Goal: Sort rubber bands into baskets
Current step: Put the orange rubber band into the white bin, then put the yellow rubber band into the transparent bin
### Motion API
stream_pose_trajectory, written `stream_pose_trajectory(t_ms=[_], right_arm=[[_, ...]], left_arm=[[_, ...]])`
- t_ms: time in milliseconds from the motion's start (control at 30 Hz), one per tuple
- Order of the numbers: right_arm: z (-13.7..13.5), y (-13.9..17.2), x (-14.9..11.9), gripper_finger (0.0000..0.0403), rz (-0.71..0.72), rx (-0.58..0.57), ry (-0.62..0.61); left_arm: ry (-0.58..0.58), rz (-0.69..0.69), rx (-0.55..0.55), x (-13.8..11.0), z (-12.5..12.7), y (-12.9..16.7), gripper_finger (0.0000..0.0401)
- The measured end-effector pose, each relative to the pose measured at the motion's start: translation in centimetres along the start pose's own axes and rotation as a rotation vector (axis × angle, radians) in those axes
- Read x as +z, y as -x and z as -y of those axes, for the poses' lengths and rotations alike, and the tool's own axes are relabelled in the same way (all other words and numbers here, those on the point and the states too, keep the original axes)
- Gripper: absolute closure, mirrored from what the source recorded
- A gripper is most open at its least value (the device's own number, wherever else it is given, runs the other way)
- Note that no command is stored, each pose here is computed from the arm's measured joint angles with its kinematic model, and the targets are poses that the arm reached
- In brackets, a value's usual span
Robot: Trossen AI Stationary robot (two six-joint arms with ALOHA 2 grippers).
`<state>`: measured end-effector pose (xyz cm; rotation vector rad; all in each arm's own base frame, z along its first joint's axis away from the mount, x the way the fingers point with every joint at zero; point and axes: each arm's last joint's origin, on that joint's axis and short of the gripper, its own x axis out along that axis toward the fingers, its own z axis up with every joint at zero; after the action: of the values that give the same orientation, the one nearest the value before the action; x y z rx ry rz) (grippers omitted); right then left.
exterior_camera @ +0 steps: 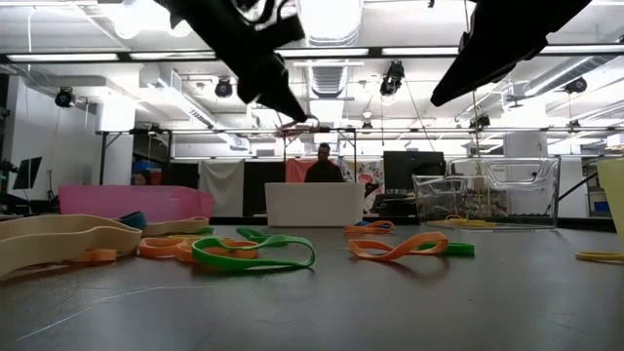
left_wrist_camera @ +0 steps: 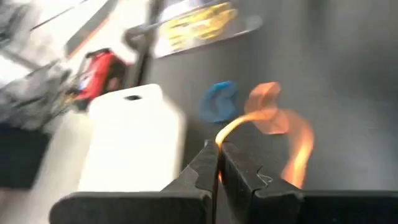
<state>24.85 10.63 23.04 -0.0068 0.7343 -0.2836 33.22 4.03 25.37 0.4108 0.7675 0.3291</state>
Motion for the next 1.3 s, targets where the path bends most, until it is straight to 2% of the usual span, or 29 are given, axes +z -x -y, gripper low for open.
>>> stream_pose_trajectory(t_ms=[200,367,467,667,833,1033,1100,1167,1233,1300], right_arm=[[0.4,-0.3,0.0,0.0299,-0.001,-0.017,-0.008],[0.7,-0.5,-0.1,0.0302,-0.007,-0.036,-0.012],[0.8,-0.6,-0.1,0.0301,-0.009,-0.039,-0.014],[0.8,-0.6,-0.1,0.0295,-0.009,-0.039,-0.014],[0.8,-0.6,-0.1,0.0289,-0.009,-0.039,-0.015],[0.8,-0.6,-0.2,0.0293,-0.009,-0.039,-0.023],[0.8,-0.6,-0.2,0.0293,-0.009,-0.039,-0.023],[0.8,-0.6,-0.2,0.0291,-0.009,-0.039,-0.023],[0.8,-0.6,-0.2,0.0289,-0.009,-0.039,-0.023],[0.8,-0.6,-0.2,0.0287,-0.009,-0.038,-0.020]], left_arm=[[0.084,-0.040,0.188,-1.1,-8.6,-2.3,0.0401],[0.164,-0.071,0.117,-3.3,-13.5,-5.7,0.0401],[0.215,-0.148,0.094,-4.5,-15.1,-7.7,0.0401],[0.292,-0.231,0.059,-5.0,-15.9,-10.3,0.0395],[0.279,-0.275,0.025,-4.7,-16.0,-11.0,0.0357],[0.284,-0.298,0.004,-4.2,-15.8,-10.1,0.0304],[0.308,-0.314,-0.063,-3.8,-15.2,-8.8,0.0293],[0.352,-0.313,-0.192,-3.2,-14.2,-7.2,0.0287],[0.385,-0.320,-0.345,-2.4,-12.3,-5.6,0.0286],[0.379,-0.344,-0.436,-1.6,-10.1,-4.0,0.0286]])
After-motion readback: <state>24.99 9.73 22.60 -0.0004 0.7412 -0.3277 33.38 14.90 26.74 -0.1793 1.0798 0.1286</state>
